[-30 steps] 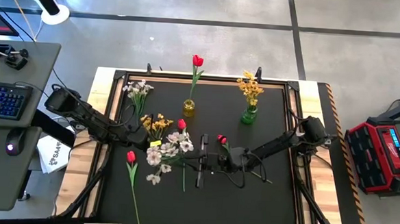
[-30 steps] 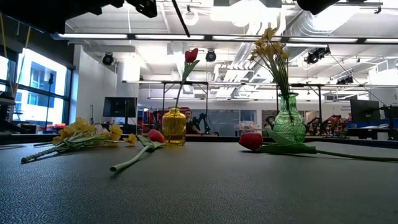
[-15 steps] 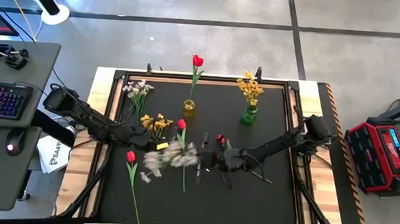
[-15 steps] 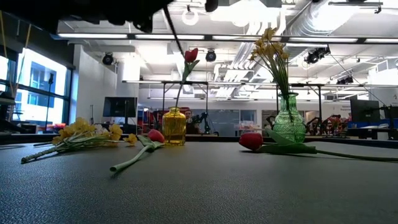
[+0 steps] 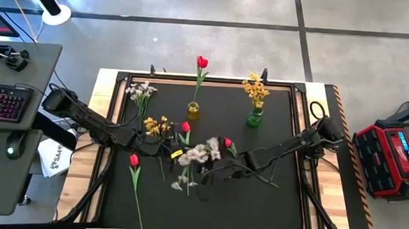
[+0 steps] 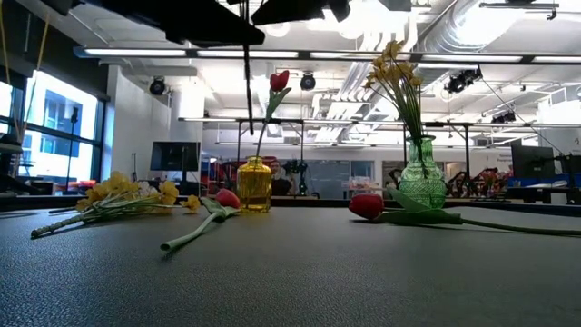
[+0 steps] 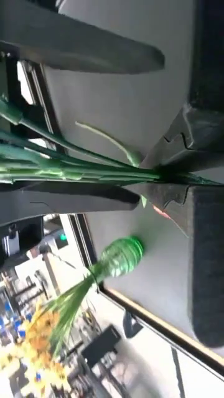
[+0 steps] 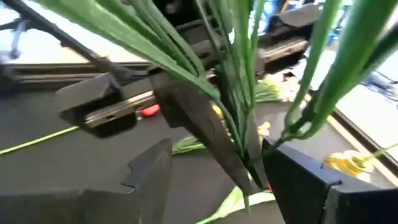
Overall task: Sort flowers into vase by color
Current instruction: Put the white flowers into the green vase
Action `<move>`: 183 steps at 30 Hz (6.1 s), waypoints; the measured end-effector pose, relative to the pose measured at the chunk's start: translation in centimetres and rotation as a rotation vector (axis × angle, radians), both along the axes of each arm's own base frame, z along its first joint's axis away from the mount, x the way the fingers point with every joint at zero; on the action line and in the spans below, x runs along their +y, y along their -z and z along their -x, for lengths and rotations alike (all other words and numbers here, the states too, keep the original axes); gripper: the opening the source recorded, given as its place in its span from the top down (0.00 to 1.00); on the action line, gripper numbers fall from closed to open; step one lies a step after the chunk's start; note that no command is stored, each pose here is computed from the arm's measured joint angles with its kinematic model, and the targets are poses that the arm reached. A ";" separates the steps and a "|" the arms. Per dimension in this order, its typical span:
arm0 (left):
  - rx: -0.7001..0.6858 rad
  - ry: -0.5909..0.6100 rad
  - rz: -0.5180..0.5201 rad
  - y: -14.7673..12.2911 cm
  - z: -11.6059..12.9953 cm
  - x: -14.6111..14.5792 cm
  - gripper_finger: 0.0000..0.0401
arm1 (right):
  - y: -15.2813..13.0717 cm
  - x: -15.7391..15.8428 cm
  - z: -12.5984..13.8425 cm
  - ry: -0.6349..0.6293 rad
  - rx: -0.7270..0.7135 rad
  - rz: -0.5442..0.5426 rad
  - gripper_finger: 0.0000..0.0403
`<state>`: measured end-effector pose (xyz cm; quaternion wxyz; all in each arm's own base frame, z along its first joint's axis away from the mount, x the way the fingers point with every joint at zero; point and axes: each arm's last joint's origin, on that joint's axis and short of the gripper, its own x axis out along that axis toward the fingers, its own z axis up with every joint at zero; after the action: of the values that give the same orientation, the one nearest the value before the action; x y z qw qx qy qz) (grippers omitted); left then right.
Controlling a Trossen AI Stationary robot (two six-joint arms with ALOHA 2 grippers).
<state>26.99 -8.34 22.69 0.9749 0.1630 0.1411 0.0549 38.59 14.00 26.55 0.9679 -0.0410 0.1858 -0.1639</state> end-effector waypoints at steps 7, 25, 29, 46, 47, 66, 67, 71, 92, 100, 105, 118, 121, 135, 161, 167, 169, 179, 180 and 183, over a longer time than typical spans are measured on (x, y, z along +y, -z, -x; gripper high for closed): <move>-0.005 -0.005 0.025 0.0 0.0 0.0 1.00 | -0.5 0.1 -0.6 0.020 -0.095 -0.001 0.53; 0.043 -0.030 0.070 0.5 0.1 0.3 0.83 | -0.9 -0.3 -0.5 0.094 -0.121 -0.025 0.98; 0.124 -0.081 0.088 1.3 0.2 1.3 0.70 | -1.9 0.3 1.0 0.108 -0.099 -0.047 0.99; 0.174 -0.173 0.131 4.6 1.6 2.8 0.60 | -6.3 -4.8 15.1 0.667 -0.033 0.017 1.00; 0.154 -0.170 0.137 4.6 1.6 2.8 0.60 | -6.5 -5.3 15.7 0.706 -0.079 0.030 1.00; 0.120 -0.108 0.168 4.5 1.6 2.6 0.60 | -4.2 -12.0 17.8 0.994 -0.119 -0.015 1.00; 0.120 -0.107 0.168 4.5 1.6 2.6 0.60 | -4.0 -12.0 17.8 0.991 -0.126 -0.021 1.00; 0.111 -0.106 0.171 4.4 1.6 2.6 0.60 | -4.0 -12.0 17.7 0.977 -0.124 -0.019 1.00; 0.096 -0.080 0.187 4.3 1.5 2.5 0.60 | -3.5 -14.1 15.7 1.050 -0.126 -0.024 1.00; 0.098 -0.070 0.197 4.3 1.5 2.3 0.60 | -3.3 -14.3 15.7 1.053 -0.091 -0.059 1.00; 0.098 -0.070 0.197 4.3 1.5 2.3 0.60 | -3.3 -14.3 15.7 1.052 -0.088 -0.069 1.00; 0.101 -0.063 0.200 4.3 1.5 2.3 0.60 | 0.7 -15.7 15.6 1.097 -0.048 -0.128 1.00; 0.100 -0.066 0.207 4.3 1.5 2.3 0.60 | 1.4 -16.1 15.5 1.090 -0.020 -0.148 1.00; 0.083 -0.066 0.218 4.2 1.5 2.3 0.60 | 1.3 -16.6 14.5 1.001 0.064 -0.226 1.00; 0.087 -0.046 0.246 4.2 1.5 2.2 0.60 | 1.0 -19.2 14.5 0.959 0.226 -0.407 0.88; 0.087 -0.046 0.250 4.2 1.5 2.2 0.60 | 1.1 -19.2 14.8 0.958 0.262 -0.408 0.72; 0.086 -0.047 0.256 4.2 1.5 2.2 0.60 | 1.1 -19.1 14.9 0.950 0.279 -0.403 0.68; 0.078 -0.046 0.259 4.1 1.4 2.2 0.60 | -2.0 -18.9 15.2 0.883 0.240 -0.487 0.59; 0.078 -0.046 0.259 4.1 1.4 2.2 0.60 | -2.3 -18.8 15.2 0.877 0.241 -0.494 0.59; 0.078 -0.045 0.259 4.1 1.4 2.1 0.60 | -3.1 -18.6 15.2 0.863 0.239 -0.501 0.59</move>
<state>25.55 -6.20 18.60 0.9801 0.0344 0.1885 0.0519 23.40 -4.62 29.67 0.7643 0.2539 0.3290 -0.4930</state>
